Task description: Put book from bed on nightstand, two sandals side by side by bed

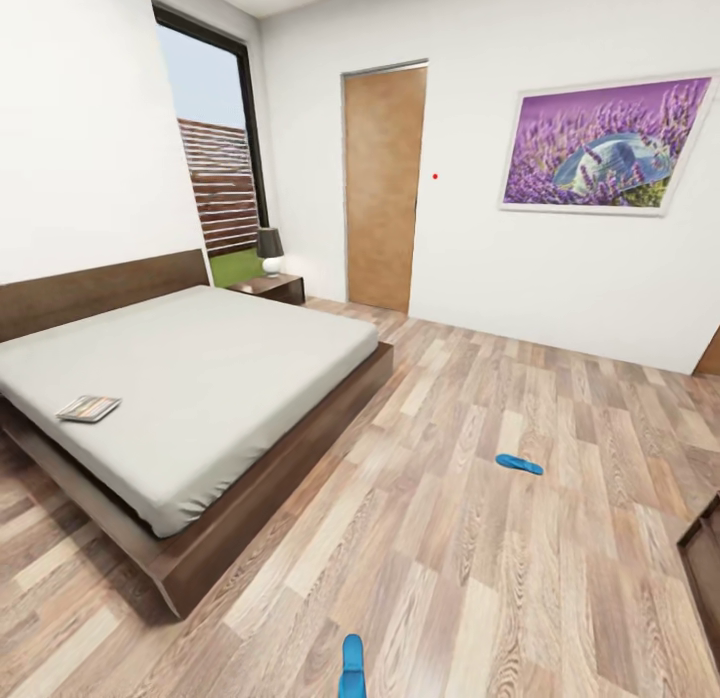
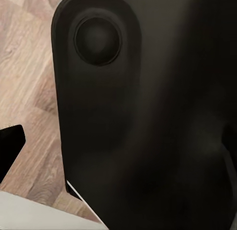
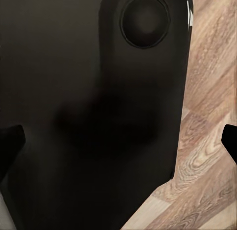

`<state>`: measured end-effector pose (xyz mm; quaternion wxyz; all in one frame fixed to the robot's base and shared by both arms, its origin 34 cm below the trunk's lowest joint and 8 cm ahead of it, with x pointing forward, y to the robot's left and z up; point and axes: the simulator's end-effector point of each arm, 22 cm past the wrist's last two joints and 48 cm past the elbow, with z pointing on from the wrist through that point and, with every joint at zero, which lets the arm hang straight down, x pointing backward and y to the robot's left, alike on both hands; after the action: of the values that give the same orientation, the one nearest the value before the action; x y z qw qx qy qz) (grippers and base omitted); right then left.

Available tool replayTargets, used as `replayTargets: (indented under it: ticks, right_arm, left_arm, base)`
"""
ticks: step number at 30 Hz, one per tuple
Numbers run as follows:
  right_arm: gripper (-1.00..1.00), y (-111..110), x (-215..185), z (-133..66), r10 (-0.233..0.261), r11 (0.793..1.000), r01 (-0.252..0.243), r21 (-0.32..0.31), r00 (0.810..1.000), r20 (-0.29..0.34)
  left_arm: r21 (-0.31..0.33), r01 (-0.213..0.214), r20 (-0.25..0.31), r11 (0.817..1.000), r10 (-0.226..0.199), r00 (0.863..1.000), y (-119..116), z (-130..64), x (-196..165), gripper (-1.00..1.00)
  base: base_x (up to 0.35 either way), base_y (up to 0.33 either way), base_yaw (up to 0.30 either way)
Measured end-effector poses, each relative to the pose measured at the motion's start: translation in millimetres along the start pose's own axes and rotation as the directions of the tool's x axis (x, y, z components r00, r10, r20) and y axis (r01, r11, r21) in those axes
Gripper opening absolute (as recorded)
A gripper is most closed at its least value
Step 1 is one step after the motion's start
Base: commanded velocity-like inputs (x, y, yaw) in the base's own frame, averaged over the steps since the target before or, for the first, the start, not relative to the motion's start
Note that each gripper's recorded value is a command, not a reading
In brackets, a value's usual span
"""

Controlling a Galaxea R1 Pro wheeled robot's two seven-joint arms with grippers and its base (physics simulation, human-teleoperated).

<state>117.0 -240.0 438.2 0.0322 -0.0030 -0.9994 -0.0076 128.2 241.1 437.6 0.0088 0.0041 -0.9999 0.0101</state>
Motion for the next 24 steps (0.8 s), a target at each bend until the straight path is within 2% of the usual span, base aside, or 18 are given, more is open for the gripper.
replayTargets:
  ticks: [8,16,24]
  right_arm:
    - [1.00,2.0,-0.2,0.0,0.001,1.000,-0.001,-0.003,1.000,0.001]
    - [1.00,0.9,-0.3,0.0,0.001,1.000,-0.001,-0.002,1.000,0.001]
    - [1.00,1.1,-0.3,0.0,0.000,1.000,0.000,-0.002,1.000,0.001]
  left_arm:
    - [-0.001,-0.004,0.004,1.000,0.004,1.000,0.4,-0.1,-0.3,1.00]
    - [-0.004,-0.002,0.007,1.000,0.002,1.000,2.4,0.0,-1.0,1.00]
    - [-0.004,-0.003,0.008,1.000,0.003,1.000,2.2,-0.1,-1.6,1.00]
  base:
    - [0.188,0.000,0.167]
    - [0.065,0.001,0.030]
    - [0.164,0.036,0.004]
